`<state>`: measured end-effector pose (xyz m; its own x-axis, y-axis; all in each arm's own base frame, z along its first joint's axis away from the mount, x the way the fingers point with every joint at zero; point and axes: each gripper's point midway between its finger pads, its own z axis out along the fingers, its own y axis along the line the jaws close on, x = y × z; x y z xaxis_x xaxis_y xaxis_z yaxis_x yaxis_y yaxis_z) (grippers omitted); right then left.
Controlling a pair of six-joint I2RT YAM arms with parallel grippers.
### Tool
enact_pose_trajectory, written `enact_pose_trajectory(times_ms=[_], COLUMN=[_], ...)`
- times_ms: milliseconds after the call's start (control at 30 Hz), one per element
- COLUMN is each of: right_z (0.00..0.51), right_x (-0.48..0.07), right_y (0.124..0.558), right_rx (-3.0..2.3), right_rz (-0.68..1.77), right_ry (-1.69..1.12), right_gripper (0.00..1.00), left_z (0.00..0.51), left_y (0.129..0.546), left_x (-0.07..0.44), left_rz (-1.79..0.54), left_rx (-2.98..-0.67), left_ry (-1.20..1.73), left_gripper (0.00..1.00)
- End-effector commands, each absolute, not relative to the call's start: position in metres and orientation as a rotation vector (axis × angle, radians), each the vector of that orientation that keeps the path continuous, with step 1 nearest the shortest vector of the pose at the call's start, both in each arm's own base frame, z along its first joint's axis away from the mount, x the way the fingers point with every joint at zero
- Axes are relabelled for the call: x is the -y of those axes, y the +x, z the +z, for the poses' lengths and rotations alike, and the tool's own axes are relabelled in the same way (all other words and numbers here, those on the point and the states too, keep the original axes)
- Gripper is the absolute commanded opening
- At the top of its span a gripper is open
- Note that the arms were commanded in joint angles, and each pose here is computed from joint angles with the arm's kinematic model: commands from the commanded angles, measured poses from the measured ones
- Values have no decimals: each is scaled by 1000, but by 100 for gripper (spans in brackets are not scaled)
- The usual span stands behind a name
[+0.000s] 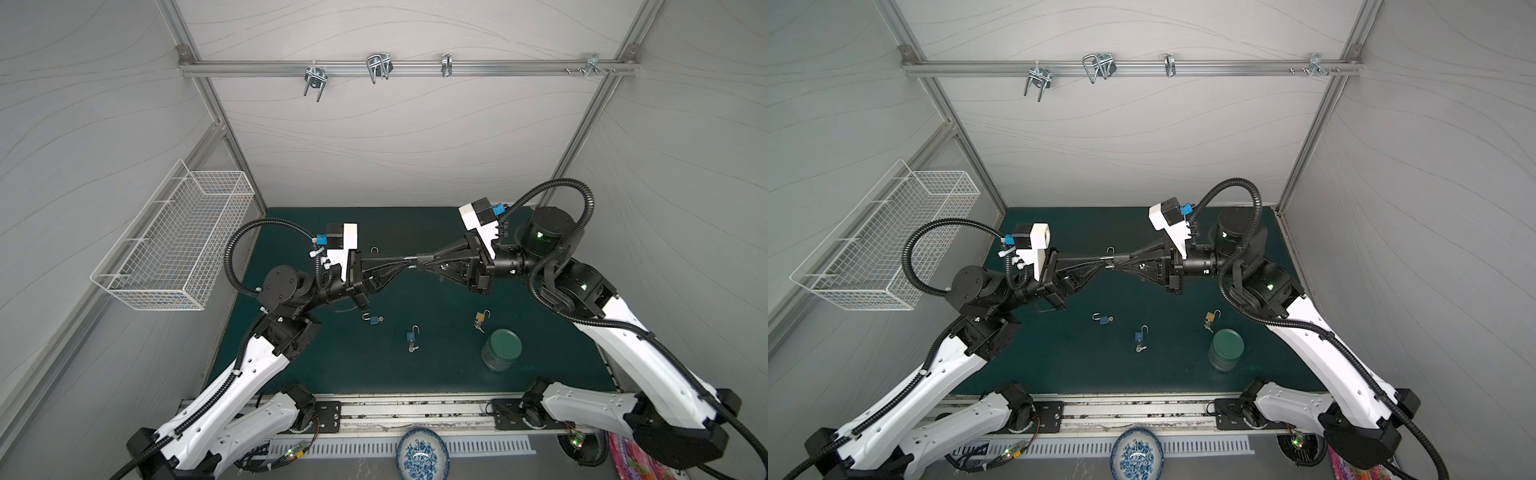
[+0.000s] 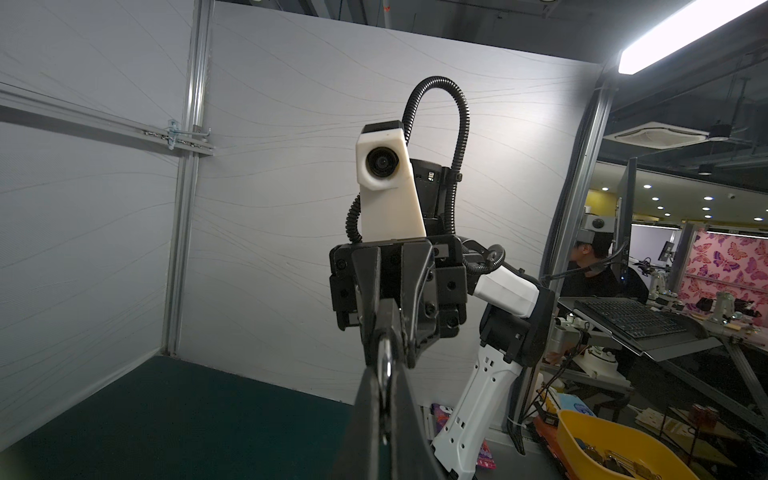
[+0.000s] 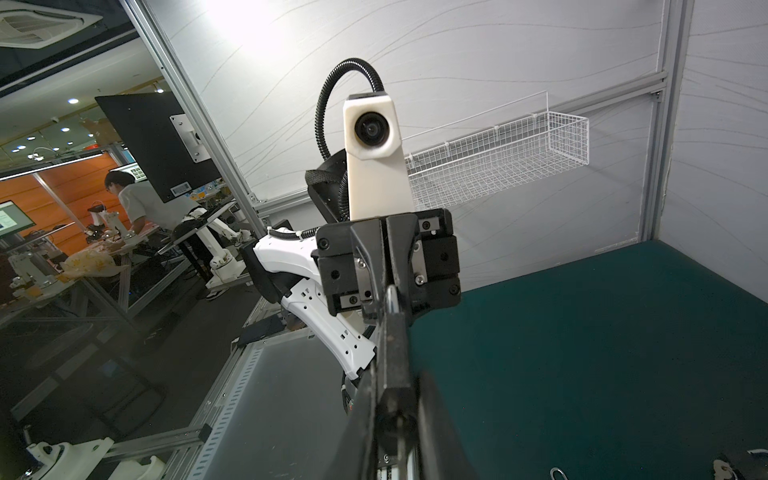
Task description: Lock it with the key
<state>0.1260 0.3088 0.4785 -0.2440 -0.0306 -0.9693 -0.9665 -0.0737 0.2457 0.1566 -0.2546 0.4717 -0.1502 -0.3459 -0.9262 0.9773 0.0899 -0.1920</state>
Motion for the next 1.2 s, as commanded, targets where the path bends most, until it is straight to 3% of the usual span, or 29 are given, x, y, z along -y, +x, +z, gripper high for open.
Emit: enact_pose_trajectory(times_ms=[0,533,867,1167], right_z=[476,448,466,465], right_x=[-321,-323,-336,-338], right_y=[137,157,135,131], right_rx=[-1361,-1439,-1376,-1367], right_rz=[1402,1212,1433,1414], right_ry=[-1151,-1150,-1202,-1223], right_gripper=[0,0,0,0], left_z=[469,465,454,438], left_y=[138,134,135,131], left_x=[265,269,282,291], left_rz=[-1452,-1465,-1484,-1455], left_rx=[-1094,-1113,-1144,-1174], left_ry=[864,882,908,915], left_gripper=[0,0,0,0])
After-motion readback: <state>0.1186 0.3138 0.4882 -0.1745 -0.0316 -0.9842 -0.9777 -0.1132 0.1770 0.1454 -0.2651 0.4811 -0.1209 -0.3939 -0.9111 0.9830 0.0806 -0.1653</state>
